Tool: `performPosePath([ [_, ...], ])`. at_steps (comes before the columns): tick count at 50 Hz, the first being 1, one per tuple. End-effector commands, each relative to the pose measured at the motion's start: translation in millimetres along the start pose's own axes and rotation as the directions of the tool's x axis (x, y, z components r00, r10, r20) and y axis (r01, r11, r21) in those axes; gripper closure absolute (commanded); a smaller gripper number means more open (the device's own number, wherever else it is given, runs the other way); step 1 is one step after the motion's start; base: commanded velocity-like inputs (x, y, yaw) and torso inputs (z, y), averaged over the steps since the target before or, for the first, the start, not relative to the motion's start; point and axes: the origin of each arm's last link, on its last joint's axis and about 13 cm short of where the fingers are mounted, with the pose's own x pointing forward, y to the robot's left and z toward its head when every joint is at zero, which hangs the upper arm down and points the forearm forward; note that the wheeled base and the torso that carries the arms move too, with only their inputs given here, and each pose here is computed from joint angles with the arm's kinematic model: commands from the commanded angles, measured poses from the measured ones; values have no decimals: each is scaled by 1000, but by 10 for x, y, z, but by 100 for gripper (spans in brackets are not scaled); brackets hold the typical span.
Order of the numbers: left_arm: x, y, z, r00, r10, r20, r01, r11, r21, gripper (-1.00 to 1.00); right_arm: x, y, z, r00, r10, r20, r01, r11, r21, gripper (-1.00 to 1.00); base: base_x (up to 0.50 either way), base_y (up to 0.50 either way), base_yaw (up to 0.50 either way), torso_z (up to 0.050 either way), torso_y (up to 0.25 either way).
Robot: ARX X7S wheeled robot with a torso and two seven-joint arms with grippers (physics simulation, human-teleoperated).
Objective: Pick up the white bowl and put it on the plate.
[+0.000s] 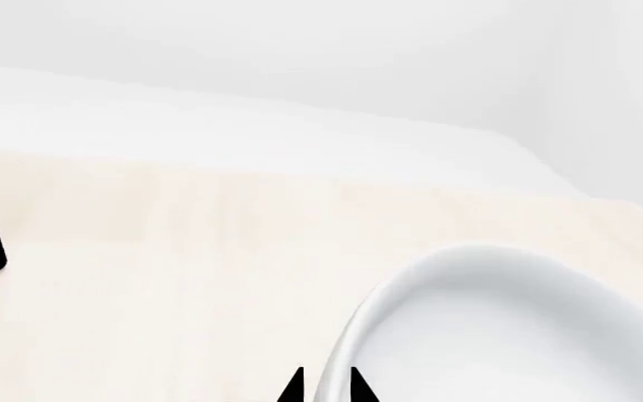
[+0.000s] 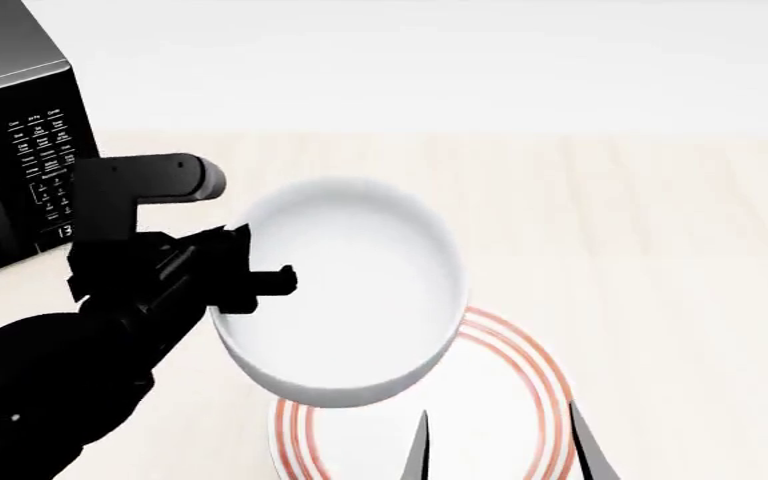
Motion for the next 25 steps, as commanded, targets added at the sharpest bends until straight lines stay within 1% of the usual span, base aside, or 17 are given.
performPosePath([
  [1, 91, -182, -9, 997, -75, 2, 75, 997, -36, 100, 24, -12, 3, 1000, -8, 12, 8, 1000, -14, -100, 0, 0, 0, 0, 0],
  [5, 119, -210, -22, 997, -80, -1, 80, 996, -26, 100, 24, -12, 4, 1000, -7, 12, 8, 1000, -13, -100, 0, 0, 0, 0, 0],
  [16, 174, -265, -27, 996, -84, -3, 84, 996, -37, 100, 21, -7, 4, 1000, -6, 11, 6, 1000, -10, -100, 0, 0, 0, 0, 0],
  [25, 226, -307, -77, 996, -84, -11, 84, 996, -29, 100, 28, -6, 2, 1000, -5, 10, 5, 1000, -9, -100, 0, 0, 0, 0, 1],
])
